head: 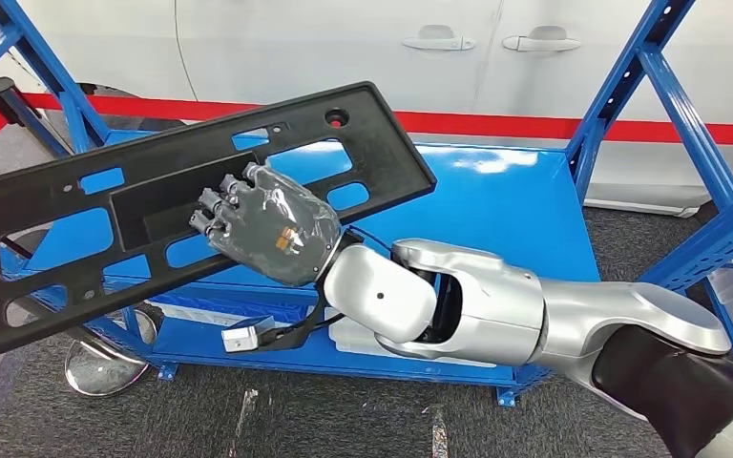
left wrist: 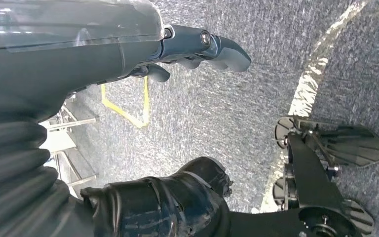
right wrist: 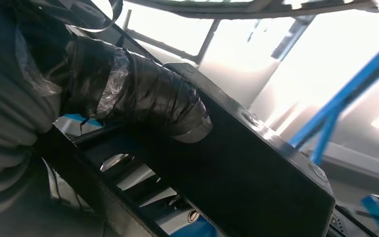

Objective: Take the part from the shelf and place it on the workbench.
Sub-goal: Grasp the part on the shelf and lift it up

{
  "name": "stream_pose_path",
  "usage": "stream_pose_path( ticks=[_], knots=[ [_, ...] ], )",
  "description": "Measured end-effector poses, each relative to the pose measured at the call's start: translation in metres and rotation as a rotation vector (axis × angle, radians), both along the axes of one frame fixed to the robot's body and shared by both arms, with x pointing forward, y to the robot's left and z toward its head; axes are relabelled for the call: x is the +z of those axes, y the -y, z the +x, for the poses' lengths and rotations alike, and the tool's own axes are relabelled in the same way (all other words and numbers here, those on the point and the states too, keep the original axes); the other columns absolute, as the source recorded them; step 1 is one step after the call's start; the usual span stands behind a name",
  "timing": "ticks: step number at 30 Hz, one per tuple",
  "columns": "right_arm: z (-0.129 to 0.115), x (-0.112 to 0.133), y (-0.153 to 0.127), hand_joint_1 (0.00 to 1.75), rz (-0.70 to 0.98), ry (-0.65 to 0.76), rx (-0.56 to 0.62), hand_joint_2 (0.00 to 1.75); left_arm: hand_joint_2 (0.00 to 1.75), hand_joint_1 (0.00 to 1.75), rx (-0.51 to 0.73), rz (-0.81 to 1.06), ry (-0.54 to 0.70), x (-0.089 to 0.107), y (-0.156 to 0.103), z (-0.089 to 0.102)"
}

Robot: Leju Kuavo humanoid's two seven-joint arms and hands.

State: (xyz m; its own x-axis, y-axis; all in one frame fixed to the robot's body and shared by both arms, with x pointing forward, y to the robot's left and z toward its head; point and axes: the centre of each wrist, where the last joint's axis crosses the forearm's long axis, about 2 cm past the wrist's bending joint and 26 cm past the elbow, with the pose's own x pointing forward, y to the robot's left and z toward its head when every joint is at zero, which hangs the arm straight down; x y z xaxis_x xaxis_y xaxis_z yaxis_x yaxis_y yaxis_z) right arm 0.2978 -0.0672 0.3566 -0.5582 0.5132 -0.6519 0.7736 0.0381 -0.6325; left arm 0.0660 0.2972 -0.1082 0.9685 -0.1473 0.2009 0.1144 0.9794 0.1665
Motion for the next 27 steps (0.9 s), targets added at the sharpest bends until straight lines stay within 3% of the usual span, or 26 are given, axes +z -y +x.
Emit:
stream_pose_path(
  ticks=[21, 27],
  knots=[
    [-0.015, -0.021, -0.001, 1.75, 0.041, -0.121, 0.069, 1.75, 1.75, 0.00, 0.015, 0.011, 0.003, 0.000, 0.000, 0.002],
    [-0.021, -0.027, 0.001, 1.75, 0.113, -0.062, 0.103, 1.75, 1.75, 0.00, 0.016, 0.013, -0.004, 0.001, 0.000, 0.005]
  ],
)
